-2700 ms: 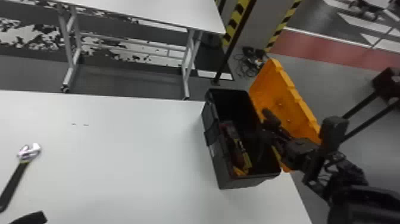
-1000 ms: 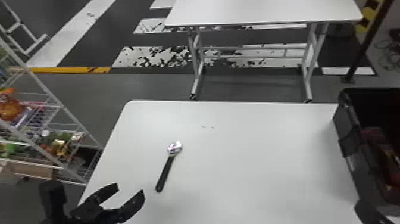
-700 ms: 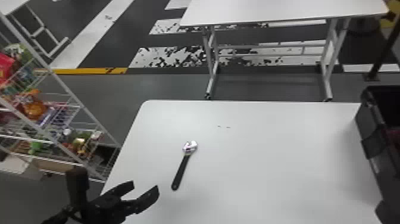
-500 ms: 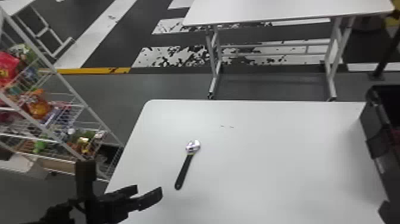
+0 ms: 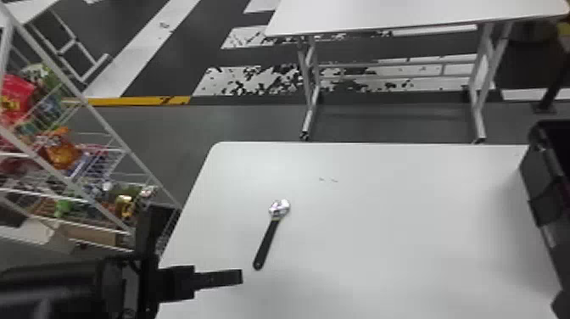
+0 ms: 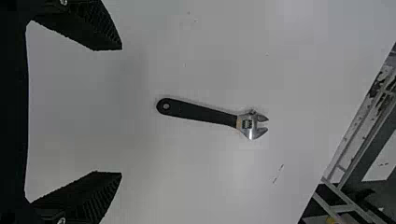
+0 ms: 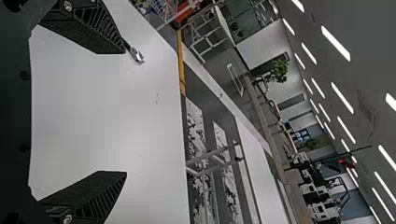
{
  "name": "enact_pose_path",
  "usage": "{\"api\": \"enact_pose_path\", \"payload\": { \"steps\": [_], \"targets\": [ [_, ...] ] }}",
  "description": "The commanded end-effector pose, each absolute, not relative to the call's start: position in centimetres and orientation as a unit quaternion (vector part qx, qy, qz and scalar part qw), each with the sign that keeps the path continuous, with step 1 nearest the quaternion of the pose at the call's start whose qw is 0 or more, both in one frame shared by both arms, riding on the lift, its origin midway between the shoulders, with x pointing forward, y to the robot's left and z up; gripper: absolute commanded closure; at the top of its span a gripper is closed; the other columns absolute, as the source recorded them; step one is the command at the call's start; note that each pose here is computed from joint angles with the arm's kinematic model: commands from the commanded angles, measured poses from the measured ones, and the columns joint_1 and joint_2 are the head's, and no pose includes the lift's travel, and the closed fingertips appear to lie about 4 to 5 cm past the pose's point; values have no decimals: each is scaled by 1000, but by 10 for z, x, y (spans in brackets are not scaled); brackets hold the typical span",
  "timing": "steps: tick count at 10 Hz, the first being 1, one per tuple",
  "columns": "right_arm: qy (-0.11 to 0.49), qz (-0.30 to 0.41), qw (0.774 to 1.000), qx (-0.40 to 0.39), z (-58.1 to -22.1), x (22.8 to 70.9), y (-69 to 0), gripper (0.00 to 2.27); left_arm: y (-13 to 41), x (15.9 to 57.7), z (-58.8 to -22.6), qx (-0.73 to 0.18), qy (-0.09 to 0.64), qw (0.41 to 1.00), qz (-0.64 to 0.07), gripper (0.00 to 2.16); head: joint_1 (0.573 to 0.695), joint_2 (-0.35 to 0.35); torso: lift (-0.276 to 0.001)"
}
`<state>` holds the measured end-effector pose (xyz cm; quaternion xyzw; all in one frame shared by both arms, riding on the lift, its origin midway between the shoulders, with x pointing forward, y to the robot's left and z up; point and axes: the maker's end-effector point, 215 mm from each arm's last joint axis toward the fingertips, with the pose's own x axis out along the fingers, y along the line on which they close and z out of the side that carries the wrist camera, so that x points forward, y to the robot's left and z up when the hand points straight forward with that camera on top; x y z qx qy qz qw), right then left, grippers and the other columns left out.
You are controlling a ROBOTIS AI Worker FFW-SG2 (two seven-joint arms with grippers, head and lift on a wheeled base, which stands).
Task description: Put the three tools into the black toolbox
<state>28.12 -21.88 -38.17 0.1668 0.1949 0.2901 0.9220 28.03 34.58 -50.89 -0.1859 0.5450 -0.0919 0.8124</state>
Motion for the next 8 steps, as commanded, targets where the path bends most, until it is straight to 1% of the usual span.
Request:
{"api": "enact_pose_path", "payload": {
  "steps": [1, 4, 6, 8],
  "targets": [
    [193, 292, 922, 167, -381, 281, -218, 76, 345, 285, -520, -195, 569, 794, -86, 39, 695, 270, -51],
    [190, 296, 921, 169, -378, 278, -219, 76, 345, 312, -531, -169, 584, 789, -88, 39, 695, 259, -51],
    [186, 294, 922, 170, -376, 277, -221, 80, 348, 340, -521, -155, 579, 795, -92, 80, 695, 250, -51],
    [177, 294, 922, 176, -371, 276, -222, 80, 347, 367, -519, -120, 586, 795, -95, 76, 695, 240, -51]
  ]
}}
